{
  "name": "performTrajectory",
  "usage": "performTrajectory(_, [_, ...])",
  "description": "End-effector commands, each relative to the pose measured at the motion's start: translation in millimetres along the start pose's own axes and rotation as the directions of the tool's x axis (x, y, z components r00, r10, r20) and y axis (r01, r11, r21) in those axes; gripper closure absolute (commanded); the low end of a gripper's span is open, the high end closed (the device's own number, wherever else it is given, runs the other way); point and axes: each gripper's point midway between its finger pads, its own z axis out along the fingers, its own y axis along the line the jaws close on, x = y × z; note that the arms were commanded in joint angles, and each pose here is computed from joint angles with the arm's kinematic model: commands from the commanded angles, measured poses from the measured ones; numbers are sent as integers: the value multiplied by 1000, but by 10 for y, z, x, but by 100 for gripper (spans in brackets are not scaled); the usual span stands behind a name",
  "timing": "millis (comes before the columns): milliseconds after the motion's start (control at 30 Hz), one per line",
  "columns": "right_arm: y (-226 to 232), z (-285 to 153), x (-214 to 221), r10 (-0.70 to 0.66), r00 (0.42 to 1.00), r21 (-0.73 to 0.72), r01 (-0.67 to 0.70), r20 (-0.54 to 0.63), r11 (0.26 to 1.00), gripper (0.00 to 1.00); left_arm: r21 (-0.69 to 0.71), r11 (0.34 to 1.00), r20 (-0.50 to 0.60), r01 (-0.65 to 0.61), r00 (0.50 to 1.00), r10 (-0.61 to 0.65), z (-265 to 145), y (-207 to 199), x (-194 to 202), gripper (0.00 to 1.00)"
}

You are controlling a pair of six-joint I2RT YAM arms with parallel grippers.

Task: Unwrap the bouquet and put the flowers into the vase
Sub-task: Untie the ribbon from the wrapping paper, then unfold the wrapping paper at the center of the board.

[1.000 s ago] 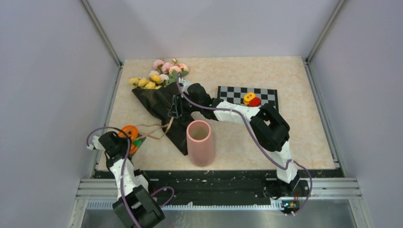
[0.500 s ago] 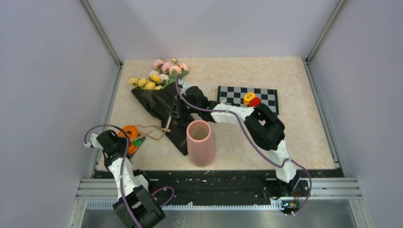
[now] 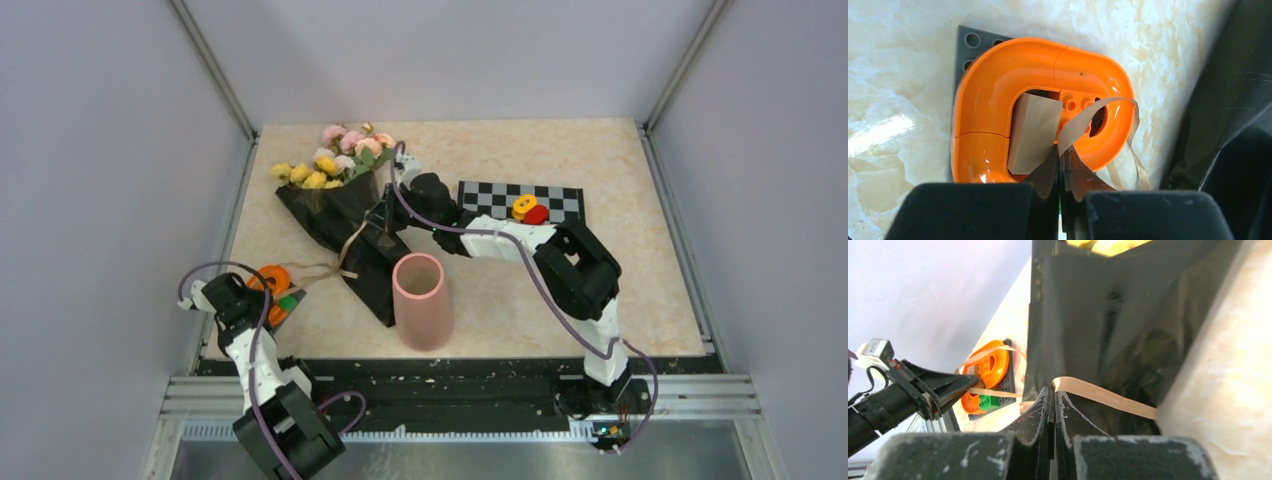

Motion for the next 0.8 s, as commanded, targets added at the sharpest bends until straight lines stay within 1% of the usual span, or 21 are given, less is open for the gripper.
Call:
performTrajectory(0, [99, -365, -951, -44, 972, -19, 50, 232, 999, 100, 16, 1000, 37, -17, 999, 17, 3, -110, -192, 100])
performTrajectory(200, [-555, -625, -1339, -50, 965, 86, 29, 257, 996, 100, 15, 999, 39, -36, 999, 36, 38, -147, -260, 100])
performTrajectory(333, [-995, -721, -1354, 13, 973, 126, -43, 231, 991, 100, -1, 998, 51, -61, 997, 61, 32, -140, -308, 100])
performTrajectory(500, [-1328, -779, -1263, 84, 976, 134, -112, 201, 985, 99, 3, 997, 38, -76, 996, 76, 56, -136, -284, 100])
performTrajectory(567, [-1365, -826, -1243, 77, 978, 127, -103, 195, 986, 94, 12, 996, 18, -88, 996, 88, 63, -154, -263, 100])
performTrajectory(633, [-1297, -894, -1254, 43, 981, 91, -61, 190, 994, 84, 22, 995, 1, -92, 996, 92, 73, -177, -242, 100])
performTrajectory(667, [-1223, -934, -1276, 18, 982, 69, -31, 185, 997, 76, 26, 995, -4, -94, 996, 94, 76, -187, -239, 98])
performTrajectory(700, [-1154, -970, -1286, -4, 984, 50, -5, 178, 999, 72, 32, 995, -9, -96, 995, 96, 77, -202, -236, 93])
performTrajectory(767, [-1025, -1040, -1267, -23, 987, 12, 21, 159, 1000, 65, 47, 994, -17, -100, 995, 101, 69, -238, -233, 78])
